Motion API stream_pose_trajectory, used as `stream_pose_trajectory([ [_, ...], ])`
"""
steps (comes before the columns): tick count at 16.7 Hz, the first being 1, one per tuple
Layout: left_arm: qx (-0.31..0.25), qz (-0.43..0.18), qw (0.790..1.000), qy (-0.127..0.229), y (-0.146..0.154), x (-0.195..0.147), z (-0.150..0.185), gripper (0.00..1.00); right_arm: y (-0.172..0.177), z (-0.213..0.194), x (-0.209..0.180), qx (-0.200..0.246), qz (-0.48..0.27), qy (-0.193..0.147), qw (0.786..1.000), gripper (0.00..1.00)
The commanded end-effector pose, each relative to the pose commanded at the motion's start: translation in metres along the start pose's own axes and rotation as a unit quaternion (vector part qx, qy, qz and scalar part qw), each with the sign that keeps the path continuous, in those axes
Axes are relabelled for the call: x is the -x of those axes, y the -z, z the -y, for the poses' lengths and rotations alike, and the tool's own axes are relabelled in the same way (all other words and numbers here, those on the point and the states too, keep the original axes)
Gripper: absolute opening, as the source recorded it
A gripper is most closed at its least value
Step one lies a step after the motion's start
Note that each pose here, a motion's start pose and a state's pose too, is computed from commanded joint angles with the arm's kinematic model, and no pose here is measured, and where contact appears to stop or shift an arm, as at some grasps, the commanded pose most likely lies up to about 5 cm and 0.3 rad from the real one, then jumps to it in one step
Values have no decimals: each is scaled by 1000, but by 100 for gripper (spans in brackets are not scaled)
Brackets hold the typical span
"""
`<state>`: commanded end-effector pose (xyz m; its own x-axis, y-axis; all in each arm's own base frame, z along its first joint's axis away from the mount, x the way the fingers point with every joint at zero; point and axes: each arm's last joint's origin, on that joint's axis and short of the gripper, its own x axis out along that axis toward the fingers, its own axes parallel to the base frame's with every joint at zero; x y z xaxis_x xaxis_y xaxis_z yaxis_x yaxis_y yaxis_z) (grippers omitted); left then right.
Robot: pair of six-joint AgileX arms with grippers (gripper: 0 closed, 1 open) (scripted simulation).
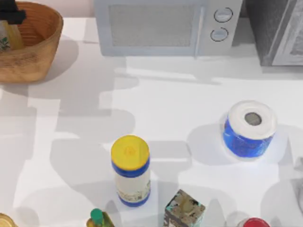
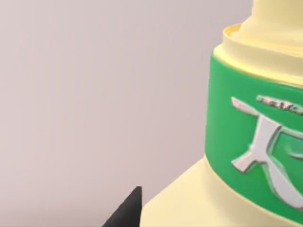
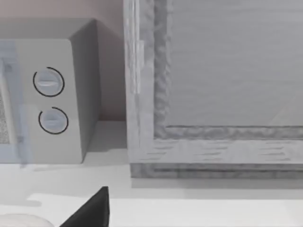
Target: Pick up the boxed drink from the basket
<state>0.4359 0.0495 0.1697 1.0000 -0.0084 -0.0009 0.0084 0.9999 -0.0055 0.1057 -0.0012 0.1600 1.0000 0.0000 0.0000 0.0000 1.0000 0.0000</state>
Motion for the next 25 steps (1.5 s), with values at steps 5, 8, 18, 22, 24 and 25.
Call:
stream_pose_trajectory([
  [5,-3,7,1000,0,-63,-2,0,0,0,0,0,0,0,0,1000,100],
  [8,-3,8,1000,0,-96,3,1,0,0,0,0,0,0,0,1000,100],
  [18,-3,2,1000,0,-113,9,2,0,0,0,0,0,0,0,1000,100],
  [22,1,-9,1000,0,-124,40,9,0,0,0,0,0,0,0,1000,100],
  [24,1,-5,1000,0,-136,70,16,0,0,0,0,0,0,0,1000,100],
  [25,1,-3,1000,0,-141,86,19,0,0,0,0,0,0,0,1000,100],
])
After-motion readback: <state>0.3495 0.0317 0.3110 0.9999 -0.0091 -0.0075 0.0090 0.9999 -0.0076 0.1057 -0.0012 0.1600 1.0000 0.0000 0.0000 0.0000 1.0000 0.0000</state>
